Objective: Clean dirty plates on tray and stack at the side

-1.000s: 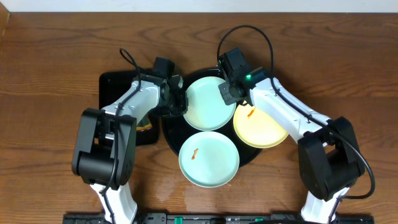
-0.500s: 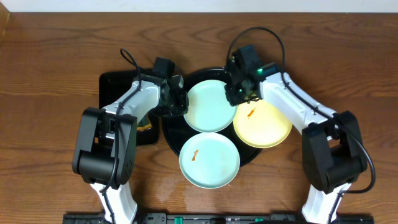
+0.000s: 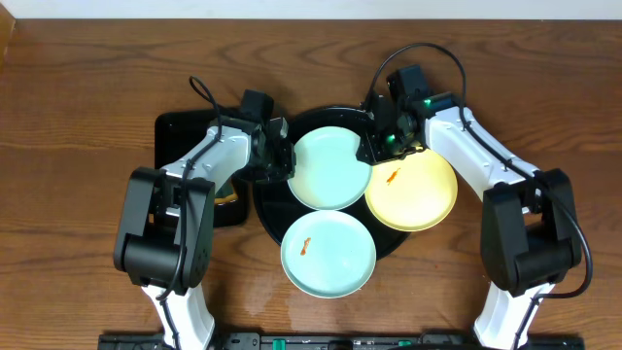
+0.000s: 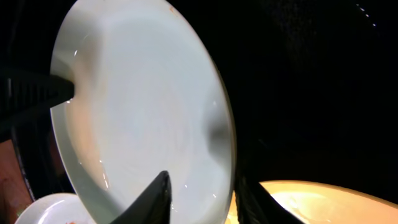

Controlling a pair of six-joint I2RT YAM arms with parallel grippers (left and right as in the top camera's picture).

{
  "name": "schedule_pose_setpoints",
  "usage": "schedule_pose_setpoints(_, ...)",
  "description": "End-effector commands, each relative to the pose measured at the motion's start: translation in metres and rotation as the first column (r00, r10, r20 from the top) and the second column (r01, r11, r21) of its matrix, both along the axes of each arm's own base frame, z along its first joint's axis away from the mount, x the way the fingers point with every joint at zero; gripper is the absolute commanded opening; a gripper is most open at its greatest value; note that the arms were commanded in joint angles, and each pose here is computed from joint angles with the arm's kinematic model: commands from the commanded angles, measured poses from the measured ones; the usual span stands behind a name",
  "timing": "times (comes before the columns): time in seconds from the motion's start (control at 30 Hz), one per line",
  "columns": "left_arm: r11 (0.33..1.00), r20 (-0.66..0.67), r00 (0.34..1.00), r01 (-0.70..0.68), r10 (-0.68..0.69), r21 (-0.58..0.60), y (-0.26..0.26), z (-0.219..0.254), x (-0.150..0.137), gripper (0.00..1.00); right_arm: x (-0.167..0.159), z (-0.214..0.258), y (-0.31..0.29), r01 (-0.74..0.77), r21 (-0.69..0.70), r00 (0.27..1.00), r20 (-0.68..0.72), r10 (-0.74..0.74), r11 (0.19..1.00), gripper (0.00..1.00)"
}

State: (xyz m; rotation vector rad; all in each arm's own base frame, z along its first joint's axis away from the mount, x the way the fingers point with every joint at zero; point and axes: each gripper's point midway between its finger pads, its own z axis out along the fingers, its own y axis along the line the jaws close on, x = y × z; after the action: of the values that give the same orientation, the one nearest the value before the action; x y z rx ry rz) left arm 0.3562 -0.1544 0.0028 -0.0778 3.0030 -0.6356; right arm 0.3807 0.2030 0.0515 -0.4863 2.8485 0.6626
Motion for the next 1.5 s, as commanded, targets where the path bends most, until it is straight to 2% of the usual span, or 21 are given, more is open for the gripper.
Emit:
schedule_pose_setpoints(0.0,1.0,-0.05,0.999,0.004,-0.003,0.022,0.002,-0.018,-0.01,0.08,-0.01,0.003,0.015,-0.081,0.081,0.997,-0.01,0.082,0.993,0.27)
schedule_pose_setpoints(0.17,1.0,-0.039,0.999,0.004,-0.003,0.019,0.001,-0.017,-0.007,0.08,-0.02,0.01,0.029,-0.153,0.168,0.988,-0.006,0.156,0.974,0.27)
schedule_pose_setpoints(0.47,1.0,-0.028,1.0,0.004,-0.003,0.016,0.0,-0.017,-0.005,0.08,-0.032,0.0,0.038,-0.19,0.163,0.979,-0.038,0.198,0.968,0.2)
schedule_pose_setpoints(0.5,1.0,-0.028,1.0,0.004,-0.003,0.016,0.0,-0.017,-0.005,0.08,-0.032,0.0,0.038,-0.19,0.163,0.979,-0.037,0.198,0.968,0.18)
schedule_pose_setpoints(0.6,1.0,-0.028,1.0,0.004,-0.003,0.016,0.0,-0.017,-0.005,0.08,-0.029,0.0,0.039,-0.165,0.166,0.984,-0.041,0.174,0.972,0.01)
schedule_pose_setpoints(0.73,1.0,-0.025,1.0,0.003,-0.003,0.015,0.0,-0.016,-0.004,0.08,-0.018,-0.003,0.029,-0.072,0.108,0.996,-0.054,0.078,0.992,0.01)
schedule_pose_setpoints(0.8,1.0,-0.015,1.0,0.003,-0.003,0.011,-0.001,-0.011,-0.002,0.16,-0.014,-0.006,0.022,-0.048,0.066,0.998,-0.046,0.051,0.997,0.01)
schedule_pose_setpoints(0.9,1.0,0.006,1.0,0.002,-0.002,-0.008,-0.003,0.007,0.003,0.44,-0.006,-0.007,0.01,-0.02,-0.014,1.0,-0.009,0.02,1.0,0.01)
schedule_pose_setpoints(0.97,1.0,0.027,1.0,-0.005,0.006,-0.013,0.0,0.026,0.006,0.5,0.002,-0.001,0.004,-0.006,-0.053,1.0,0.03,0.008,0.999,0.01)
schedule_pose_setpoints(1.2,0.998,0.135,0.988,-0.07,0.07,-0.003,0.029,0.092,0.007,0.55,0.023,0.038,-0.002,0.036,-0.168,0.979,0.205,-0.001,0.985,0.01)
schedule_pose_setpoints(1.37,0.979,0.212,0.968,-0.164,0.136,0.118,0.071,0.124,-0.001,0.57,0.027,0.058,-0.006,0.085,-0.3,0.945,0.327,0.019,0.95,0.01)
schedule_pose_setpoints(1.47,0.961,0.239,0.958,-0.208,0.161,0.185,0.09,0.132,-0.005,0.57,0.033,0.071,-0.012,0.175,-0.39,0.909,0.418,0.005,0.904,0.01)
